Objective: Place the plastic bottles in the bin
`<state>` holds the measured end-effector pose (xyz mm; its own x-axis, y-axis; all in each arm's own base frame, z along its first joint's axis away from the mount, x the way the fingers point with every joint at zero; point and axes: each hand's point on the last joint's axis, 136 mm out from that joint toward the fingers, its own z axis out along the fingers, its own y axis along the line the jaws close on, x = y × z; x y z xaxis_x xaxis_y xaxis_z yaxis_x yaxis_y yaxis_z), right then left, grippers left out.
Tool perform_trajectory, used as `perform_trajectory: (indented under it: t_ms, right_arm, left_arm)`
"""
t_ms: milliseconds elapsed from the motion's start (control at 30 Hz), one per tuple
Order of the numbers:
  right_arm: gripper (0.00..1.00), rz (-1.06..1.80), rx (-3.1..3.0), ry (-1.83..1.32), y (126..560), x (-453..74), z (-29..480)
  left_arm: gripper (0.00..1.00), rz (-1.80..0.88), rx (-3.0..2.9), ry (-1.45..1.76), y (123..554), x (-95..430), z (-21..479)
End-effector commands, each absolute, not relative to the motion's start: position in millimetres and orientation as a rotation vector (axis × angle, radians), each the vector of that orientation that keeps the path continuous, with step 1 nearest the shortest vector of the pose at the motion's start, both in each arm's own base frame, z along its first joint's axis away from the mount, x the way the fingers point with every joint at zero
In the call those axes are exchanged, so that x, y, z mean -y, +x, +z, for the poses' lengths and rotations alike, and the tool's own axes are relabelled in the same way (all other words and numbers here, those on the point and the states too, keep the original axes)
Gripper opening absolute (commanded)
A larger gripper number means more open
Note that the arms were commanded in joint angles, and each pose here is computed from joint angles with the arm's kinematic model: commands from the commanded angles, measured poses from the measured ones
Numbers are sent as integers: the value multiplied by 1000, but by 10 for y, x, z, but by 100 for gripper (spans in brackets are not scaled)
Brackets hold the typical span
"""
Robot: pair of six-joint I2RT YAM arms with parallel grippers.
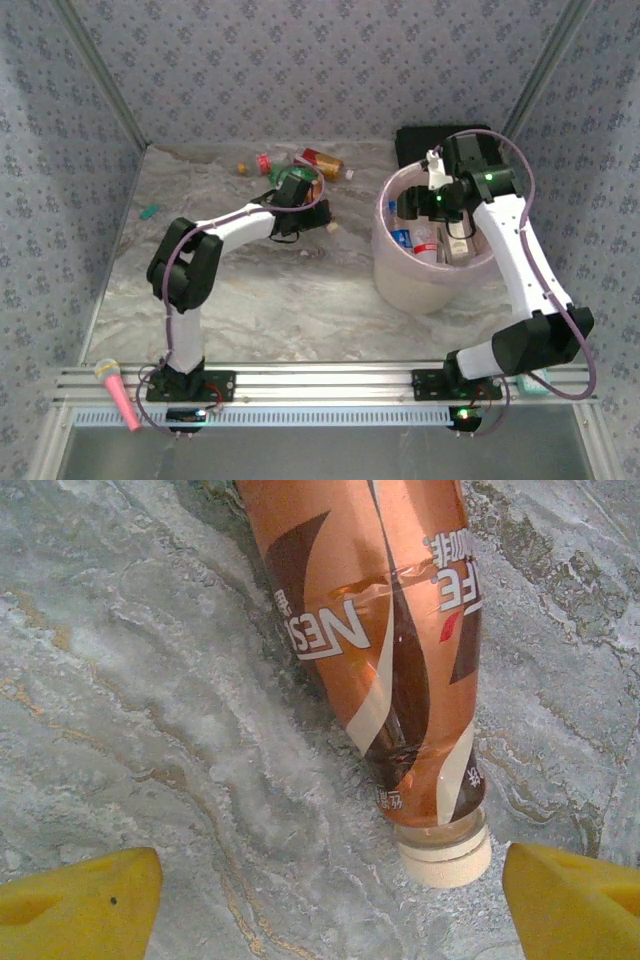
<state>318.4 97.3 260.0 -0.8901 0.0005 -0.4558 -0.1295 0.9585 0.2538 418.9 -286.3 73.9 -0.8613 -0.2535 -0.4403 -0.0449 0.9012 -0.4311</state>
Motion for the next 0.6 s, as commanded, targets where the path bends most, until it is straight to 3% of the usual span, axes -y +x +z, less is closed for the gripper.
perform_trajectory:
  t_ms: [0,333,567]
  right_arm:
    - [80,340,-2593,-64,3138,-867,2839]
    - [85,325,-2460,-61,2973,-785,3291]
    - [70,278,-2477,-39,3090,-736,3176]
  left_arm:
    - [89,-539,-2574,-178,4231,2921,711]
    - [99,-553,-2579,-184,4296,3039,685]
    - [92,-521,-2590,-224,4366,3046,585]
